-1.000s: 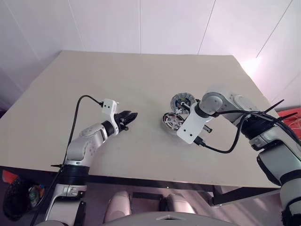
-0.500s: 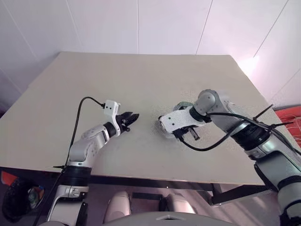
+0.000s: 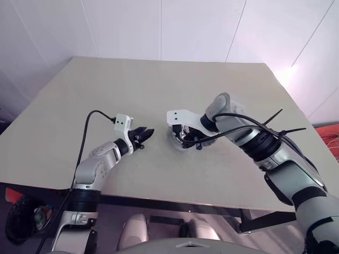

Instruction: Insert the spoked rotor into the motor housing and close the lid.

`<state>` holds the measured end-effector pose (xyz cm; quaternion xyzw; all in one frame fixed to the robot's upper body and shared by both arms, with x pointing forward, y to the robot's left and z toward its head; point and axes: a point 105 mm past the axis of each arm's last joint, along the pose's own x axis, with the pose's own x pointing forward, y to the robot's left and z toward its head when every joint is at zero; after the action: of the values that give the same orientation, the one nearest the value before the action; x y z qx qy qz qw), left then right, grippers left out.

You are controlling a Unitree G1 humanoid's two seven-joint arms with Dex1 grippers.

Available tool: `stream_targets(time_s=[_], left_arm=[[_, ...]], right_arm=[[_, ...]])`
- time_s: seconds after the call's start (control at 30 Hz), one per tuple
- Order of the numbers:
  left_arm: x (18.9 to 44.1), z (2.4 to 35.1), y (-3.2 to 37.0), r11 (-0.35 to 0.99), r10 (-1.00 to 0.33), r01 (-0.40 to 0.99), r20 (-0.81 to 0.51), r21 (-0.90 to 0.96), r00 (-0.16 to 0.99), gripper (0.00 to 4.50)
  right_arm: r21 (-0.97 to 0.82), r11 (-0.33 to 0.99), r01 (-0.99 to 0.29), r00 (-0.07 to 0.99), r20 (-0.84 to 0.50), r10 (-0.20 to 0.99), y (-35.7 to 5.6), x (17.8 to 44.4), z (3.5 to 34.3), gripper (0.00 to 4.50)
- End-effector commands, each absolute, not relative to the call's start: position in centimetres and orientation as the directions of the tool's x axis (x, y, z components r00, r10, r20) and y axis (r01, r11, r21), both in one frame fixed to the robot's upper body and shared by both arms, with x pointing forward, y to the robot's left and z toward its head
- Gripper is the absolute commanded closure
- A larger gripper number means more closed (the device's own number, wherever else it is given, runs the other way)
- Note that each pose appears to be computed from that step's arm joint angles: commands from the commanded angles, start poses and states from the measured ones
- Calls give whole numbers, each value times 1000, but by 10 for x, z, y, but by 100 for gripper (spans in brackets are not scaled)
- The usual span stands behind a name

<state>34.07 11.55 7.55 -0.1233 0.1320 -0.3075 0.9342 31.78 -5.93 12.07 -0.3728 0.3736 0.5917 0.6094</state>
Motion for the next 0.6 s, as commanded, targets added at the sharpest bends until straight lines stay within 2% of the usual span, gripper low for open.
stream_targets(time_s=[0.03,0.23,0.6], left_arm=[[342,92,119,784,-601,554,-121,-281,790,243],[344,96,135,812,-563,521,-120,-263,818,243],[346,102,163,856,-496,463,-116,-229,860,243]], right_arm=[[-6,80,-997,44,-875,482,-44,321,142,450],[78,227,-971,49,-861,506,-21,325,145,450],[121,230,-966,9,-869,494,-14,318,132,450]])
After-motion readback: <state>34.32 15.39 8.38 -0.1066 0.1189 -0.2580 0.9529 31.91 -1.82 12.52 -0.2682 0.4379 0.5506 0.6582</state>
